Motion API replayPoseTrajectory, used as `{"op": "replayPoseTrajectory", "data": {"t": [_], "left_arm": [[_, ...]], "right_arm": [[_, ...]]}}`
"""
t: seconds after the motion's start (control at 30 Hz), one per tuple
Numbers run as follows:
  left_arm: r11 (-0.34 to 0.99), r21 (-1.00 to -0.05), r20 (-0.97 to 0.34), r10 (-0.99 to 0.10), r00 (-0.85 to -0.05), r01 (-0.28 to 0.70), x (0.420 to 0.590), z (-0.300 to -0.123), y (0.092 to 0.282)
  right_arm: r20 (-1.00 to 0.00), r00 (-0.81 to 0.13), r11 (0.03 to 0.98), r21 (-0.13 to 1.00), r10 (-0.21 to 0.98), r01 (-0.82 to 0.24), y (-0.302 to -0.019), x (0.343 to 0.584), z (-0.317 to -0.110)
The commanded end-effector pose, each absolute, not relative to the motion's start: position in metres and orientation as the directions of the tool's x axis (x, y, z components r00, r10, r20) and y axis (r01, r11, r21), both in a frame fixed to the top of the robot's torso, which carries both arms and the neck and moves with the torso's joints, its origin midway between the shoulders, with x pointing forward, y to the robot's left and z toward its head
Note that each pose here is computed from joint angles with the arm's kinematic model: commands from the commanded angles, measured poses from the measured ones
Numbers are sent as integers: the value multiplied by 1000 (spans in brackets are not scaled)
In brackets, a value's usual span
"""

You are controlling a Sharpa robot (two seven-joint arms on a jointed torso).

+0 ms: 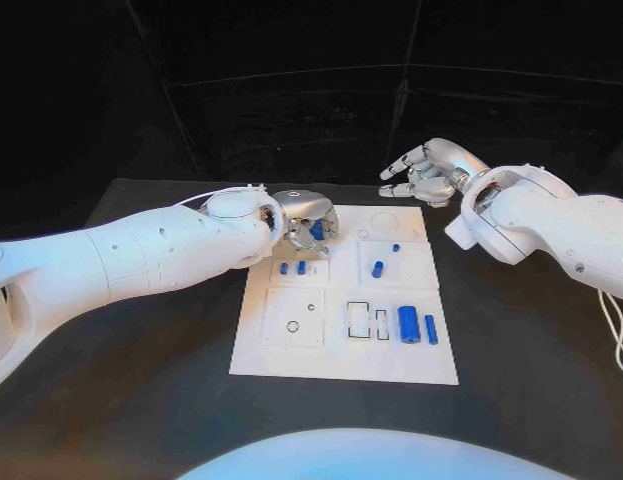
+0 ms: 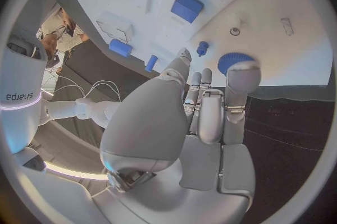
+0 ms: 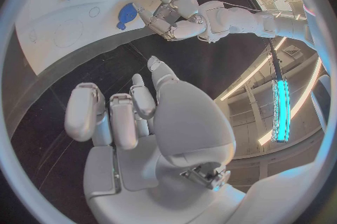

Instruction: Assemble the parts on the task board

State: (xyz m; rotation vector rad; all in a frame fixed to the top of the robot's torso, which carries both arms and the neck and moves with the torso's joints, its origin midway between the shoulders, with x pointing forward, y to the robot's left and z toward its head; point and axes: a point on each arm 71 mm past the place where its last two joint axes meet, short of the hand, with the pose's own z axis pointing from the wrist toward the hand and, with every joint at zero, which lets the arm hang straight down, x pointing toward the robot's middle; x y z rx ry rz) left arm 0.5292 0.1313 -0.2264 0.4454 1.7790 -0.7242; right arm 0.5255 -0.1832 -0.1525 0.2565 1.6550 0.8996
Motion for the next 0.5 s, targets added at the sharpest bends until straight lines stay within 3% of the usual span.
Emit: {"op": "replayPoseTrajectory", "data": {"t": [0.03,0.5], "left_arm": [[742,-192,-948,30,-318,642,530,-231,130],[754,-161,-943,74,-325,637,534,-237,124]], "right_arm": [[-740,-304,675,672,600,-304,-182,525,-151],[-740,-306,674,672,599,-306,-180,526,-151]]}}
